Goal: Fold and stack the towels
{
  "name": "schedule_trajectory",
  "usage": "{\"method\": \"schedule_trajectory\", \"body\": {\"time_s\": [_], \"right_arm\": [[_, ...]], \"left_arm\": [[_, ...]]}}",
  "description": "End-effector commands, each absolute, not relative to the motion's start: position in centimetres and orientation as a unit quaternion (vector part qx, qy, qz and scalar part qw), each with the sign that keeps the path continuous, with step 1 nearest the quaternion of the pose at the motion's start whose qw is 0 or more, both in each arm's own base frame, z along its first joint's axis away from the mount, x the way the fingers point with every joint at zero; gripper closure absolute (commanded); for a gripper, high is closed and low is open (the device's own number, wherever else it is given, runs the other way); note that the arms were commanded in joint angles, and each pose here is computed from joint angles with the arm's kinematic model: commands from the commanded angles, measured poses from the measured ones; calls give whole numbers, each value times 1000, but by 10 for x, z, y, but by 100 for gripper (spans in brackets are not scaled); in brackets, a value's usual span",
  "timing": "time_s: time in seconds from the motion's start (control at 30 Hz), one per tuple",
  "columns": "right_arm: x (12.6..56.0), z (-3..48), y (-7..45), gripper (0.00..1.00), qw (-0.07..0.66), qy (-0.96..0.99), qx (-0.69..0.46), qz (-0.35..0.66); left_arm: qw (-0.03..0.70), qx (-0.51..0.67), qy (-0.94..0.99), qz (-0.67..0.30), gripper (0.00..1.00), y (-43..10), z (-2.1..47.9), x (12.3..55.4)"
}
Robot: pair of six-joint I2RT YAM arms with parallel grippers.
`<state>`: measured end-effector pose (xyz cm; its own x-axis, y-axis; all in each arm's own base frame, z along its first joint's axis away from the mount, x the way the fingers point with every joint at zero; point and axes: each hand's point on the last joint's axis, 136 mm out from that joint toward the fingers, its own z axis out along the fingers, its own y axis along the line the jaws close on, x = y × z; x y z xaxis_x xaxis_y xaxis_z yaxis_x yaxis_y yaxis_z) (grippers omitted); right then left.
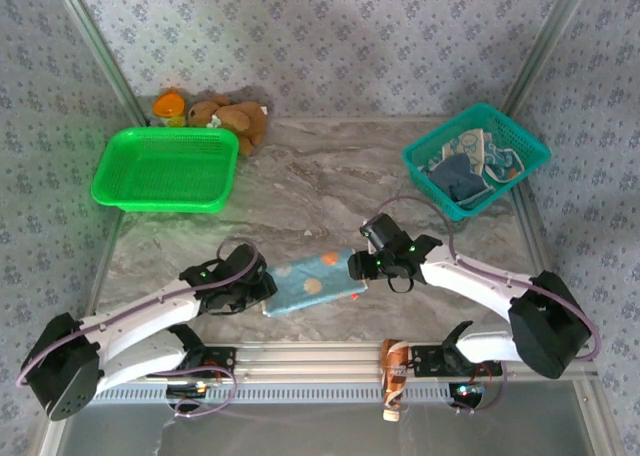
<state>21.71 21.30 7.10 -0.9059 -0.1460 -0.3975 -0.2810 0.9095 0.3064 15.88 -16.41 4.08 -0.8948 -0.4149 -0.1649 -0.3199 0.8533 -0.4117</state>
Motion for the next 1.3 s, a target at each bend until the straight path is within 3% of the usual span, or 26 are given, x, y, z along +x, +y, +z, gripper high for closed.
{"method": "schedule_trajectory", "body": {"time_s": [0.0,0.37,0.67,1.13,1.27], "right_arm": [[223,86,213,41,215,953,-116,182],[221,91,202,41,217,952,-110,188],[221,88,195,42,216,952,-106,189],[221,84,190,42,220,953,-98,182],[218,81,186,40,214,956,-90,180]], "left_arm": [[139,-217,947,-190,49,-165,41,167],[140,-224,949,-171,56,-172,27,162],[143,-214,959,-114,55,-159,27,155],[130,-197,962,-134,54,-177,12,155],[119,-199,966,-115,63,-172,-1,151]]}}
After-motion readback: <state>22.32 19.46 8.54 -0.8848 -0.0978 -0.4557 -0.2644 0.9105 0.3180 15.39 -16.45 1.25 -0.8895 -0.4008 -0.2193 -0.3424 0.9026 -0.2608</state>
